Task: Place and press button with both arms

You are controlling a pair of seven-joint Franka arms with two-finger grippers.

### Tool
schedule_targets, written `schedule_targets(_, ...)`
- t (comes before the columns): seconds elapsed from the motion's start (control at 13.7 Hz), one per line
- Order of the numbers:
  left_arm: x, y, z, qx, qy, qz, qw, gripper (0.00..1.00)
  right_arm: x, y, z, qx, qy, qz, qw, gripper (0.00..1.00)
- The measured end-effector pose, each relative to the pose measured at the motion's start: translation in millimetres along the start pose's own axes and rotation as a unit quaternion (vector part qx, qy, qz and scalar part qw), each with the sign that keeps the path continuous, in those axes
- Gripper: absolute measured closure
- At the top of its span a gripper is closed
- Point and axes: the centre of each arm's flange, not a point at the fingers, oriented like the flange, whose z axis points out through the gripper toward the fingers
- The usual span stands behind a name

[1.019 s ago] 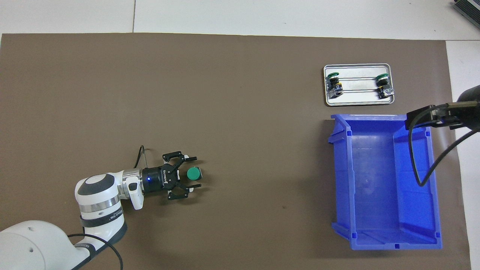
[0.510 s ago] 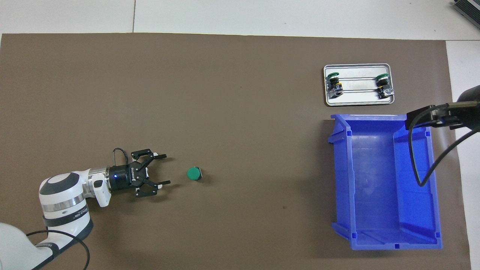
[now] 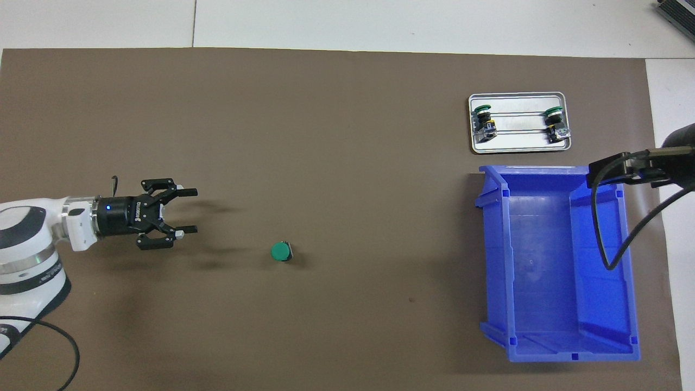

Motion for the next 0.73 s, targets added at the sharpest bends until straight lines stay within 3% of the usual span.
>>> schedule_targets(0.15, 61.7, 0.2, -30.0, 0.011, -0.045, -0.050, 0.998, 0.12, 0.0, 0.0, 0.0, 0.000, 0.000, 0.000, 1.000, 0.00)
schedule_targets(0.22, 94.5, 6.7, -38.0, 0.022, -0.083, -0.076, 0.993, 0.12, 0.0, 0.0, 0.0, 0.000, 0.000, 0.000, 1.000, 0.00)
schedule_targets(0.44, 189.7, 45.4, -30.2, 0.076, -0.190, -0.142, 0.968, 0.12, 0.0, 0.0, 0.0, 0.000, 0.000, 0.000, 1.000, 0.00)
schedule_targets(0.58, 228.7, 74.0, -5.5, 0.131, -0.283, -0.178, 0.933, 0.12, 0.0, 0.0, 0.0, 0.000, 0.000, 0.000, 1.000, 0.00)
schedule_targets(0.73, 251.8, 100.1, 36.1, 0.221, -0.387, -0.217, 0.869, 0.12, 0.0, 0.0, 0.0, 0.000, 0.000, 0.000, 1.000, 0.00)
